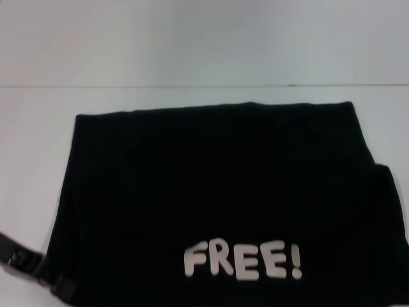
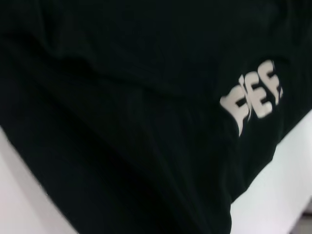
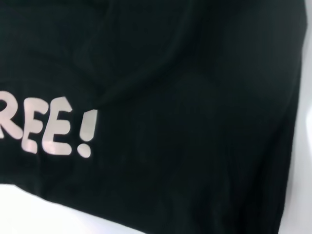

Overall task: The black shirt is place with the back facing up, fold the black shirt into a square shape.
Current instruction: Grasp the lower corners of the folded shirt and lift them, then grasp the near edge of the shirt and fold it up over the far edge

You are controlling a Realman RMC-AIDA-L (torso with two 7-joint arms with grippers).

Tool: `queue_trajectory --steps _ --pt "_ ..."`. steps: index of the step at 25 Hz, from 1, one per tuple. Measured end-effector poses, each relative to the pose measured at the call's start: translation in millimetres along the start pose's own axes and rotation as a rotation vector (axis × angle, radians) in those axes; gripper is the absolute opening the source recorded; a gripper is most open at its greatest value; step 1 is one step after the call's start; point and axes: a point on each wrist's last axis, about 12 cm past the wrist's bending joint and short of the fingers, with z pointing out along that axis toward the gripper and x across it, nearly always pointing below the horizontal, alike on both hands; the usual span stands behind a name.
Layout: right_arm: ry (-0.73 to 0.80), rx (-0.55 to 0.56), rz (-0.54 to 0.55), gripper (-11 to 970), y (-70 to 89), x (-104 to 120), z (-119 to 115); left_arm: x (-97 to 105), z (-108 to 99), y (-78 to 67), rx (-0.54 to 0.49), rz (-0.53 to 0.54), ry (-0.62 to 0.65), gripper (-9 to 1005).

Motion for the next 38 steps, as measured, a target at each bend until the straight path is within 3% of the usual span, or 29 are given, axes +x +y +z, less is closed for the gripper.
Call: queue_trajectory --steps 6,13,26,31,38 --pt "0.003 -0.065 -0.027 50 -0.8 8 -4 6 4 -7.0 0.055 0.072 0.055 1" --pt "-0.086 -0.172 -0.051 50 -9.2 19 -28 9 -28 -3.4 0.036 0.079 -0.041 2" --pt "-0.106 -0.168 -0.052 50 -15.0 25 -37 10 -31 -1.0 0.014 0.083 -0.040 1" --pt "-0.116 -0.165 -0.035 51 -20.9 30 -39 17 -34 7.9 -0.020 0.046 -0.058 1" --pt "-0.121 -0.164 -0.034 51 -21.8 30 -41 20 -33 9.6 -0.018 0.042 -0.063 2"
